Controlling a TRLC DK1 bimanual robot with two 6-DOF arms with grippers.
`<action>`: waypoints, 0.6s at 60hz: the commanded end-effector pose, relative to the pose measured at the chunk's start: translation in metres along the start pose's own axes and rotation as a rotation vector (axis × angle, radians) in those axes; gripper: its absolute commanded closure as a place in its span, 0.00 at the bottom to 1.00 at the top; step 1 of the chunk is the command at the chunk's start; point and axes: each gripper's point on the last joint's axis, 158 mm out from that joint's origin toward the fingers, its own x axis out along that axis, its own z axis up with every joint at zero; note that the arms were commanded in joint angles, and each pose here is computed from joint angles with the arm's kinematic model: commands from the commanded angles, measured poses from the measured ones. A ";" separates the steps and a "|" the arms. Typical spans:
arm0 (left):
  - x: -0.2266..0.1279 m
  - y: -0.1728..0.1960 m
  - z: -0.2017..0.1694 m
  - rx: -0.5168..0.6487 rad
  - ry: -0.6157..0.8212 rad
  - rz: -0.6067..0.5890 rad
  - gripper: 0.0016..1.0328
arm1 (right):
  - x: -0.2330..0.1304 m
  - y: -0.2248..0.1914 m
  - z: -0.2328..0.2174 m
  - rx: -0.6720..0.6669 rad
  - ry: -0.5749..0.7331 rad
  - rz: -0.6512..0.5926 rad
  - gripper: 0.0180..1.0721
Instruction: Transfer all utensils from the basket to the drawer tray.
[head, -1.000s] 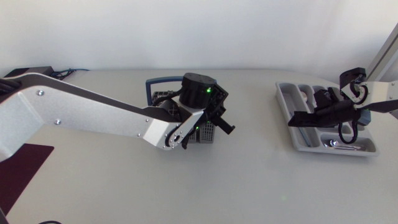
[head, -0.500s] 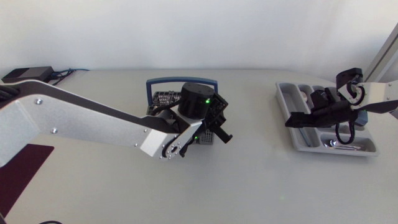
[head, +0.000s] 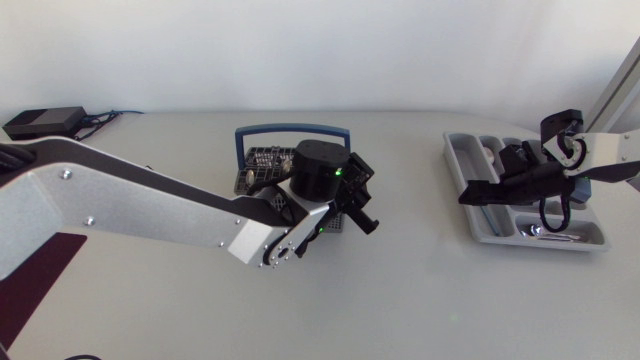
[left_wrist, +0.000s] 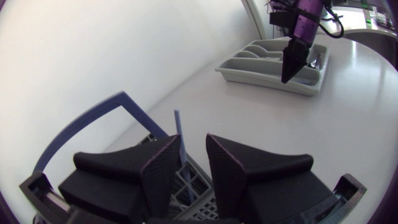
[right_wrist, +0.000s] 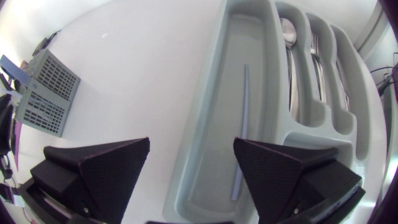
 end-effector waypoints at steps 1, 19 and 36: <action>-0.002 0.010 0.007 0.016 -0.023 0.032 0.68 | 0.001 0.004 -0.006 -0.019 0.009 -0.001 0.07; 0.010 0.014 0.008 0.023 -0.024 0.063 0.69 | 0.003 0.003 -0.006 -0.019 0.013 -0.003 0.07; 0.018 0.017 0.010 0.020 -0.034 0.076 0.96 | 0.007 0.002 -0.007 -0.022 0.016 -0.006 0.07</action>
